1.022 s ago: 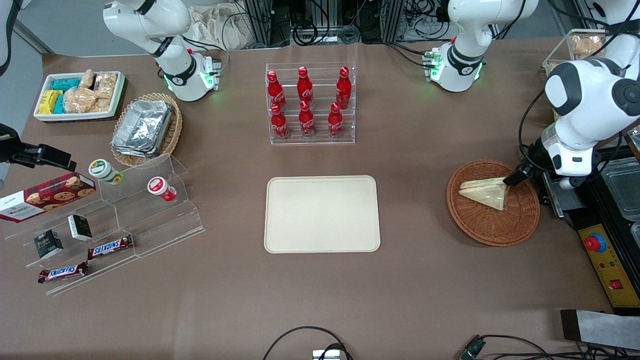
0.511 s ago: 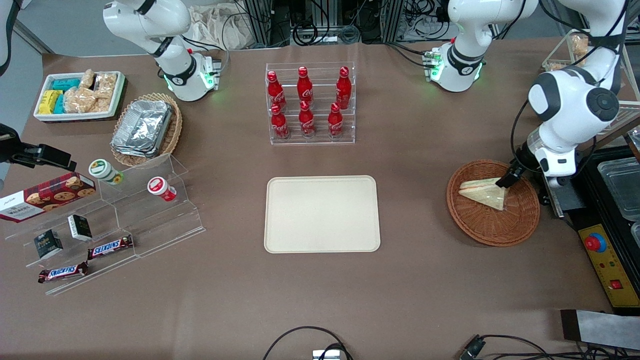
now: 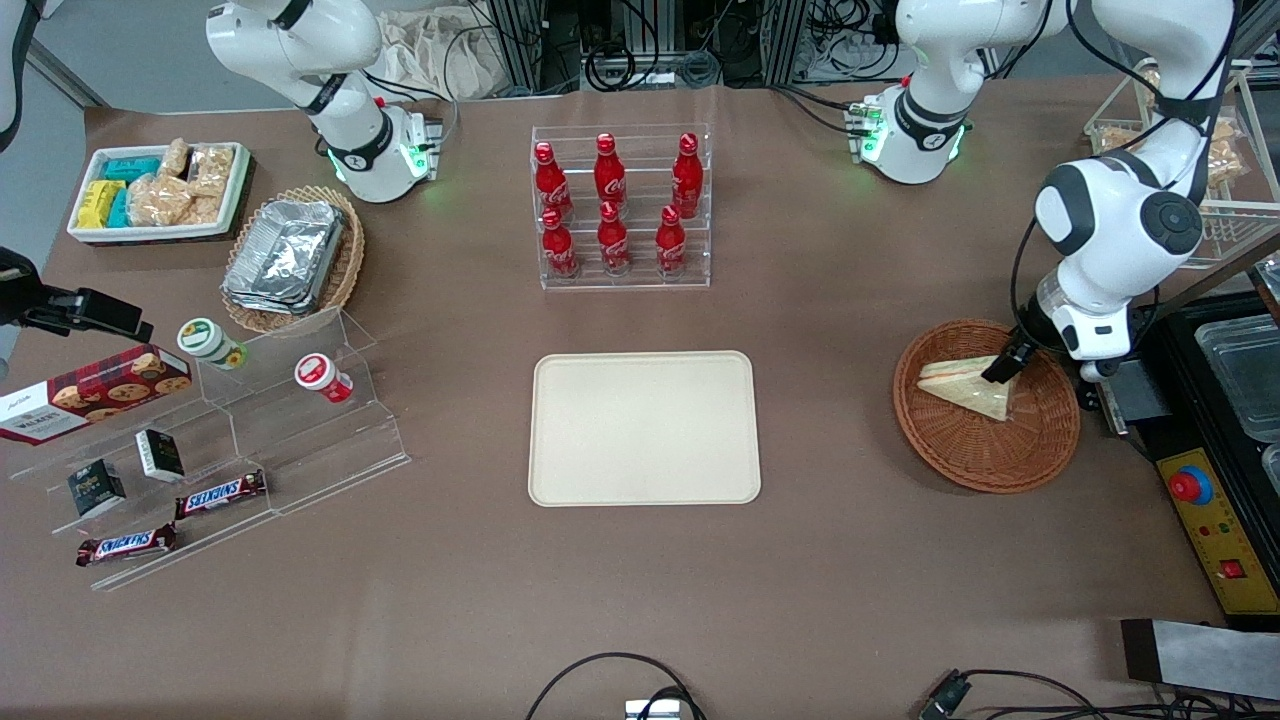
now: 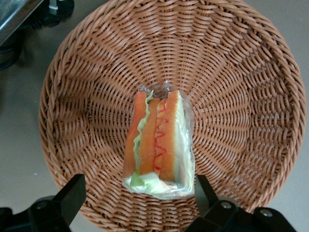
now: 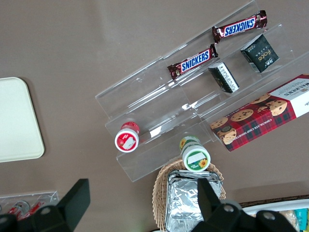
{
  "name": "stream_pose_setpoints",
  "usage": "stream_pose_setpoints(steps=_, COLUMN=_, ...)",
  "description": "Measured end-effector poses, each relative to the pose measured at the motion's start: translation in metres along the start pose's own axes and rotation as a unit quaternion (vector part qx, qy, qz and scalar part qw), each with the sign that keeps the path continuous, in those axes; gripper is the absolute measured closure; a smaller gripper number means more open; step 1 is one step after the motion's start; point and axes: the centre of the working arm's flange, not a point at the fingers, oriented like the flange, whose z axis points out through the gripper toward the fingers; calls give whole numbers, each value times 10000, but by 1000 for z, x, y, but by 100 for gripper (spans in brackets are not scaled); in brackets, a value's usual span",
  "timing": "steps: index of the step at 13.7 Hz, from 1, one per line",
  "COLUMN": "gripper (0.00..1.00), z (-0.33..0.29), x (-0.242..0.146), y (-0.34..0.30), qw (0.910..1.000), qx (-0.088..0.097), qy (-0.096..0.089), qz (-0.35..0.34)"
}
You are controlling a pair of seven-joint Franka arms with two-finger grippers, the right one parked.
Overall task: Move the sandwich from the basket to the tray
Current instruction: 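Lower the open left gripper onto the wrapped sandwich and close it, then lift the sandwich out of the basket with the left gripper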
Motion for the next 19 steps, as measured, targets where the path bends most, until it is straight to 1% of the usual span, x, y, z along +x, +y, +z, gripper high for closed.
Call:
stream_pose_setpoints(steps=4, gripper=0, z=13, x=3, y=0, qw=10000, qx=-28, qy=69, qz=-15)
stream_pose_setpoints(steps=8, gripper=0, z=22, x=4, y=0, qw=9999, qx=-36, qy=88, qz=-48)
stream_pose_setpoints(steps=10, gripper=4, z=23, x=4, y=0, qw=9999, qx=-53, qy=99, qz=-66)
stream_pose_setpoints(steps=11, gripper=13, z=23, x=4, y=0, qw=9999, qx=-56, qy=101, qz=-69)
stream_pose_setpoints(steps=12, gripper=26, z=22, x=4, y=0, qw=9999, qx=-59, qy=104, qz=-70)
stream_pose_setpoints(steps=15, gripper=58, z=22, x=4, y=0, qw=9999, qx=-62, qy=105, qz=-67)
stream_pose_setpoints(steps=16, gripper=64, z=22, x=4, y=1, qw=9999, qx=-64, qy=107, qz=-67)
stream_pose_setpoints(steps=17, gripper=67, z=22, x=4, y=1, qw=9999, qx=-69, qy=111, qz=-64)
stream_pose_setpoints(steps=19, gripper=71, z=17, x=5, y=5, qw=9998, qx=-119, qy=154, qz=-43)
